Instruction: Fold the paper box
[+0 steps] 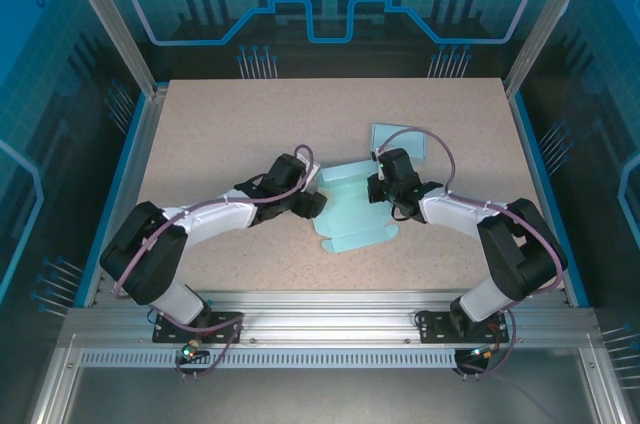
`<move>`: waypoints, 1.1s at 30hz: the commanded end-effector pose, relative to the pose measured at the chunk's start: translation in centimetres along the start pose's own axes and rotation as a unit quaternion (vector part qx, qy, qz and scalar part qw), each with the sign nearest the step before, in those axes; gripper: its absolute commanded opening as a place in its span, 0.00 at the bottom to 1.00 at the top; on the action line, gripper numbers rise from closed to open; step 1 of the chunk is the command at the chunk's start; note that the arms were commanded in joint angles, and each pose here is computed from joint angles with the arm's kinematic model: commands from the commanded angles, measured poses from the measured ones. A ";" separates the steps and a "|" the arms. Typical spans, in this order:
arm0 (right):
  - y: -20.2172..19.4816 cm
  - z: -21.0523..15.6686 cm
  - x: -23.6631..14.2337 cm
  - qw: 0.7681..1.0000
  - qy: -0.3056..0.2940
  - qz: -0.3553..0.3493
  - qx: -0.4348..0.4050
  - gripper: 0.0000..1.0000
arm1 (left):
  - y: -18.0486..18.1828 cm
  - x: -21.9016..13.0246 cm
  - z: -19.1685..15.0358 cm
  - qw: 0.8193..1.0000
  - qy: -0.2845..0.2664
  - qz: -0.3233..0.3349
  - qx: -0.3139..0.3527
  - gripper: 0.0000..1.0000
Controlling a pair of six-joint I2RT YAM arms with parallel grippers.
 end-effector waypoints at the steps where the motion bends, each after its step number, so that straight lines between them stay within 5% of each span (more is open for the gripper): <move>1: 0.8 1.3 -0.1 1.000 -0.015 0.013 0.004 0.00 | -0.6 0.4 2.3 0.999 -0.037 -0.004 -0.002 0.83; 13: 0.9 1.3 -0.1 1.000 -0.016 0.016 0.005 0.00 | 0.8 2.0 4.5 0.990 -0.122 0.050 -0.045 0.77; 25: 1.5 1.1 0.1 1.000 -0.012 0.007 -0.002 0.00 | 1.2 3.0 5.5 0.973 -0.161 0.162 -0.033 0.34; 33: 0.8 1.1 -0.1 0.998 0.030 -0.031 0.038 0.00 | -0.6 0.9 5.6 0.981 -0.141 0.119 -0.067 0.19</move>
Point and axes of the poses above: each hand's point on the last joint's axis, 136 mm out from that joint toward the fingers, its own x axis out along the fingers, its own y axis along the line the jaws close on, z = x × y, the point moved 1 cm from there along -x, back along the fingers, and after that the axes turned 4 degrees about -x, right-handed, at the moved point
